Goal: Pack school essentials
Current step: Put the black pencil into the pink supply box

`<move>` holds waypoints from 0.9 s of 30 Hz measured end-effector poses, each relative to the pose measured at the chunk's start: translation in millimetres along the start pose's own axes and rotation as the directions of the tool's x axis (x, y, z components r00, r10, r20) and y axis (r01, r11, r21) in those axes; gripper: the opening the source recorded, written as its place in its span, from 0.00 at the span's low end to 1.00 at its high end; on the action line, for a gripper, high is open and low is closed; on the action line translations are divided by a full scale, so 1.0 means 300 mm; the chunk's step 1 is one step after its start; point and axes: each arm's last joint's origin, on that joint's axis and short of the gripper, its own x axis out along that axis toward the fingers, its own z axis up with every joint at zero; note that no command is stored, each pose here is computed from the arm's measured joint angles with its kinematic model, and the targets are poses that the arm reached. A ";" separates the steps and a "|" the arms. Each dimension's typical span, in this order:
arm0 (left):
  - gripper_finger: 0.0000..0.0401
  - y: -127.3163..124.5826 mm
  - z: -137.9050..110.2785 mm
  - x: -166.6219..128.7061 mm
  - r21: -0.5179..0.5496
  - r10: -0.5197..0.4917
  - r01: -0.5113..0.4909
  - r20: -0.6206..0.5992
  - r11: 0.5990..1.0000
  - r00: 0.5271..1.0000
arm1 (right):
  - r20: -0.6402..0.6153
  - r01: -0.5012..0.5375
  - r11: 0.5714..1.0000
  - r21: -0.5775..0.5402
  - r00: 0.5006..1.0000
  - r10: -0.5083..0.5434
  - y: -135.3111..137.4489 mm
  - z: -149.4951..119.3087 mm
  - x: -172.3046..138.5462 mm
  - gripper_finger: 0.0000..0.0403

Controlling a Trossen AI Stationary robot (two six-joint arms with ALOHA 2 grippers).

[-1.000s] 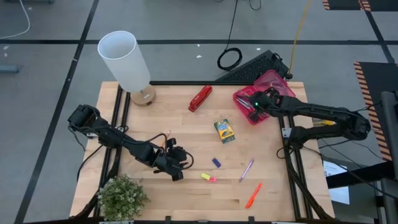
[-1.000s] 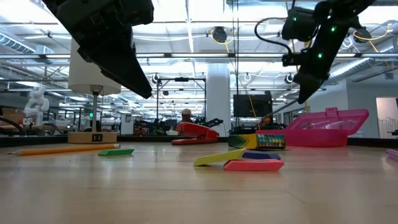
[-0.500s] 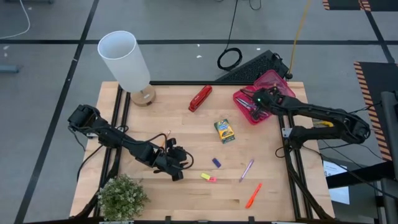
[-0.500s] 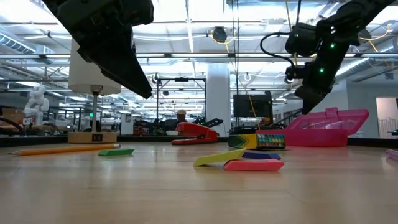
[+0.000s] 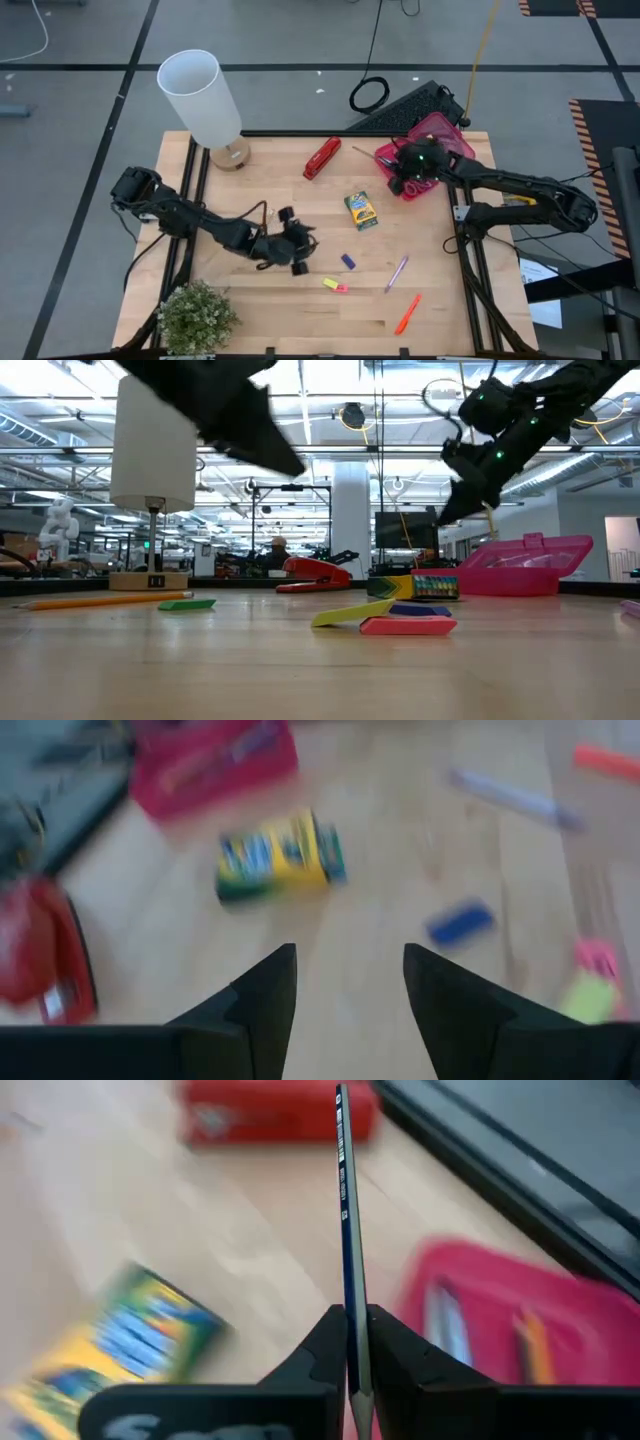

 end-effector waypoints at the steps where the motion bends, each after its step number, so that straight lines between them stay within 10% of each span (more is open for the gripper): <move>1: 0.46 0.017 0.018 0.012 0.005 0.000 0.000 0.034 1.000 0.999 | 0.048 -0.033 0.999 0.000 0.998 0.033 0.008 -0.001 -0.002 0.04; 14: 0.46 0.363 0.181 0.152 -0.065 -0.022 0.055 0.430 0.996 0.903 | 0.552 -0.281 0.954 -0.101 0.782 0.289 0.105 0.001 -0.069 0.04; 21: 0.46 0.385 0.177 0.218 0.020 -0.102 0.109 0.555 0.994 0.826 | 0.681 -0.376 0.902 -0.213 0.605 0.413 0.154 -0.018 -0.105 0.04; 27: 0.53 0.351 0.176 0.244 0.092 -0.148 0.116 0.659 0.989 0.737 | 0.669 -0.399 0.870 -0.289 0.566 0.482 0.198 -0.035 -0.116 0.04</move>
